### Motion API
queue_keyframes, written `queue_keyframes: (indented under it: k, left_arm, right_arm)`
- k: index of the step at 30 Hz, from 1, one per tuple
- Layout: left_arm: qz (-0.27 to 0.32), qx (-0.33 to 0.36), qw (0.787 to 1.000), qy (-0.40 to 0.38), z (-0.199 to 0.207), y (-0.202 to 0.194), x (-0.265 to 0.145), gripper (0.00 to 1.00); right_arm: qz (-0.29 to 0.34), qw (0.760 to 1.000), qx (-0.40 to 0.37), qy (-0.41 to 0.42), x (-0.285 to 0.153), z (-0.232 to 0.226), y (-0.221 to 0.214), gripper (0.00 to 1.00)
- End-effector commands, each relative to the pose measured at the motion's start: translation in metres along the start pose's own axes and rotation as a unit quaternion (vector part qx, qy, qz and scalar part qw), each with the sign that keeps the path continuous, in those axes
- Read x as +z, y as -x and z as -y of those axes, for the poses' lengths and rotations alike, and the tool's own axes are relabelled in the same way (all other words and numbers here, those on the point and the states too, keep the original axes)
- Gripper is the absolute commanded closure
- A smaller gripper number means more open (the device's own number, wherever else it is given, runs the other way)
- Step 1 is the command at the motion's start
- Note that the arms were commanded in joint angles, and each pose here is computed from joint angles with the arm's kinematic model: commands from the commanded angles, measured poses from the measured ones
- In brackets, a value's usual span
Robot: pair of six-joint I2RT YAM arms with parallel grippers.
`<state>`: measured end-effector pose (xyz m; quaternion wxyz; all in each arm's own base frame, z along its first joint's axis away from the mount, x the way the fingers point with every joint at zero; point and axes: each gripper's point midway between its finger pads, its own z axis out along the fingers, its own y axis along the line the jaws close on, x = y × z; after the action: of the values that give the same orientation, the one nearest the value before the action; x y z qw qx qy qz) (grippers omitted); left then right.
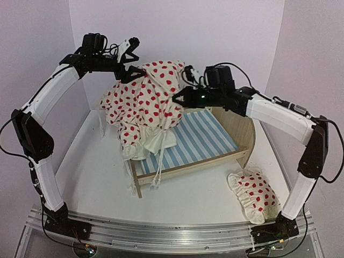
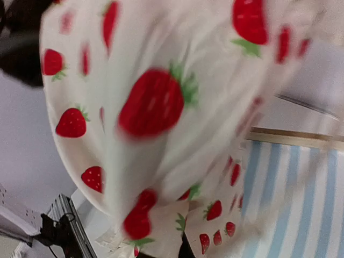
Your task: Set up the pet bed
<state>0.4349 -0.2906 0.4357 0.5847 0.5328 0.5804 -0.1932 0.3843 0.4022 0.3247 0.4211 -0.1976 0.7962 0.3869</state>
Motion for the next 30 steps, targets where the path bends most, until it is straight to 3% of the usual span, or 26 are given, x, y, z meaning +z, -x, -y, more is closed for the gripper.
queue_keyframes:
  k: [1,6,11,14,17,21,23,25,28,29,30]
  left_arm:
    - [-0.042,-0.055,0.997,0.016,-0.009,-0.022,0.008,0.01]
    - [-0.095,-0.069,0.993,-0.021,0.026,-0.053,0.003,0.07]
    - [-0.240,-0.046,0.964,-0.105,0.122,-0.127,0.017,0.18]
    - [-0.312,-0.043,0.940,-0.132,0.161,-0.169,0.018,0.11]
    - [-0.362,-0.043,0.924,-0.117,0.167,-0.202,0.014,0.06]
    - [-0.404,-0.037,0.908,-0.106,0.168,-0.225,0.006,0.07]
    - [-0.420,-0.027,0.902,-0.095,0.166,-0.235,0.004,0.16]
    - [-0.430,-0.015,0.899,-0.084,0.161,-0.239,0.003,0.39]
    - [-0.420,-0.006,0.905,-0.065,0.148,-0.225,0.003,0.89]
    - [-0.411,-0.004,0.910,-0.058,0.143,-0.216,0.003,0.98]
    - [-0.398,-0.005,0.915,-0.058,0.141,-0.204,0.003,1.00]
  right_arm:
    - [0.037,0.993,0.110,-0.034,-0.051,0.055,0.034,1.00]
    - [-0.050,0.979,0.187,-0.057,-0.055,0.115,0.002,1.00]
    - [-0.118,0.966,0.210,-0.097,-0.049,0.156,-0.036,1.00]
    - [-0.133,0.964,0.203,-0.106,-0.046,0.161,-0.041,1.00]
    - [-0.139,0.963,0.199,-0.117,-0.046,0.166,-0.046,1.00]
    - [-0.142,0.961,0.191,-0.140,-0.051,0.173,-0.048,1.00]
    - [-0.141,0.960,0.182,-0.159,-0.054,0.178,-0.046,1.00]
    - [-0.134,0.959,0.169,-0.183,-0.059,0.185,-0.039,1.00]
    - [-0.111,0.962,0.140,-0.207,-0.066,0.190,-0.014,1.00]
    - [-0.108,0.962,0.130,-0.216,-0.068,0.192,-0.007,1.00]
    - [-0.106,0.961,0.120,-0.224,-0.072,0.192,0.000,1.00]
